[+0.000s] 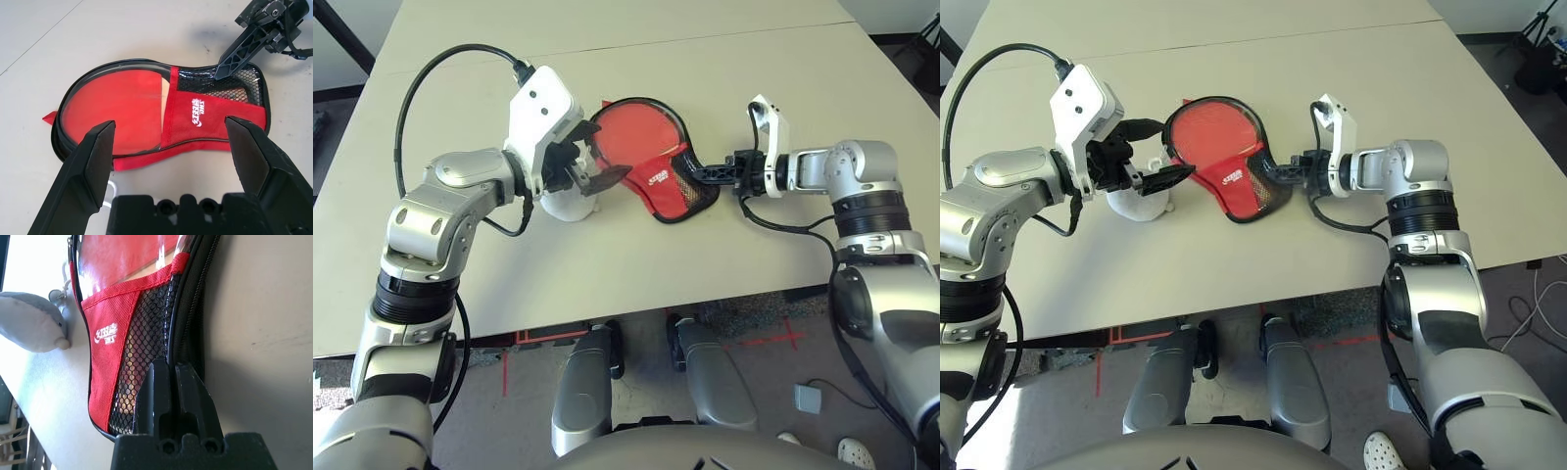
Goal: Store the ping-pong paddle in its case and zip it.
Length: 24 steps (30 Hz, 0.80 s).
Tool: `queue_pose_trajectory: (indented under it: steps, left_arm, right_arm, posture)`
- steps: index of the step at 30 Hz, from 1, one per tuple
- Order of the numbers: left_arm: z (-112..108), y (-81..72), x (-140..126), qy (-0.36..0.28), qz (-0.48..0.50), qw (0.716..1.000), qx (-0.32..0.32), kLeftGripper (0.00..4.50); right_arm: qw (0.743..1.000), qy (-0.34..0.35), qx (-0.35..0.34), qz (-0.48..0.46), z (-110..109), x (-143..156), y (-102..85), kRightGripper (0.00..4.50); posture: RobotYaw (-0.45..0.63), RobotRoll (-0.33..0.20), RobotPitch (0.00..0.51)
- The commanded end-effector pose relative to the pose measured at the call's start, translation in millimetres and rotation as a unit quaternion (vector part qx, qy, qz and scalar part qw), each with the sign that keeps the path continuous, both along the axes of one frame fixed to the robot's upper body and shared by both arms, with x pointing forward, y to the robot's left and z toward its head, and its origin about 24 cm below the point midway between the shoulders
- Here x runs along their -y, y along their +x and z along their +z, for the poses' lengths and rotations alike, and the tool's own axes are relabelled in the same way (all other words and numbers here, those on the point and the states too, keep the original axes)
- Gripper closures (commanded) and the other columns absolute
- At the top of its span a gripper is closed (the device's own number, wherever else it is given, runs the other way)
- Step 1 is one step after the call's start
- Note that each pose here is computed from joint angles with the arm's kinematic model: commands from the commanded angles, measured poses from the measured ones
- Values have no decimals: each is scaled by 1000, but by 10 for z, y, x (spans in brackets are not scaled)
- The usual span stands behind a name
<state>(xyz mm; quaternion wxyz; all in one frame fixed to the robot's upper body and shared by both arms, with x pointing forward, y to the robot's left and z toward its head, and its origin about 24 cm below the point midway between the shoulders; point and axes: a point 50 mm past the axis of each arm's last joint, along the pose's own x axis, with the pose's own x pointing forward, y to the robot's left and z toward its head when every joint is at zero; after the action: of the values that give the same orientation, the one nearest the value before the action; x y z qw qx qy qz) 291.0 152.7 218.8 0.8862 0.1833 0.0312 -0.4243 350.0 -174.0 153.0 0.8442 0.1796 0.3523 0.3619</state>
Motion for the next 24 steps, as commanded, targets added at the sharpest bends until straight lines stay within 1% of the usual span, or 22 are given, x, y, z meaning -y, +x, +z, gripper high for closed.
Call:
queue_pose_trajectory:
  steps: [1, 7, 12, 15, 18, 24]
  left_arm:
    - [-6, 4, 5, 1, -3, 1000, -3, 0]
    - [-6, 15, -10, 0, -1, 1000, -1, 0]
    - [-42, 23, -10, 0, -2, 1000, -3, 0]
    - [-77, 32, -14, -1, -2, 1000, -5, 0]
    - [-131, 40, -4, 0, -4, 1000, -7, 0]
    - [-140, 51, 34, -1, -10, 1000, -6, 0]
  right_arm:
    - [1000, -11, -20, -11, -54, 126, -94, 4474]
    - [999, -21, -33, -7, -27, 278, -339, 4474]
    - [999, -29, -42, -8, -21, 379, -517, 4474]
    - [998, -36, -44, -6, -17, 425, -593, 4474]
    - [998, -49, -24, -16, -13, 472, -567, 4474]
    - [999, -48, 14, -12, 107, 432, -382, 4474]
  posture:
    - [66, 0, 244]
    - [52, 0, 252]
    - [43, 0, 255]
    - [38, 0, 256]
    - [25, 0, 257]
    - [22, 0, 255]
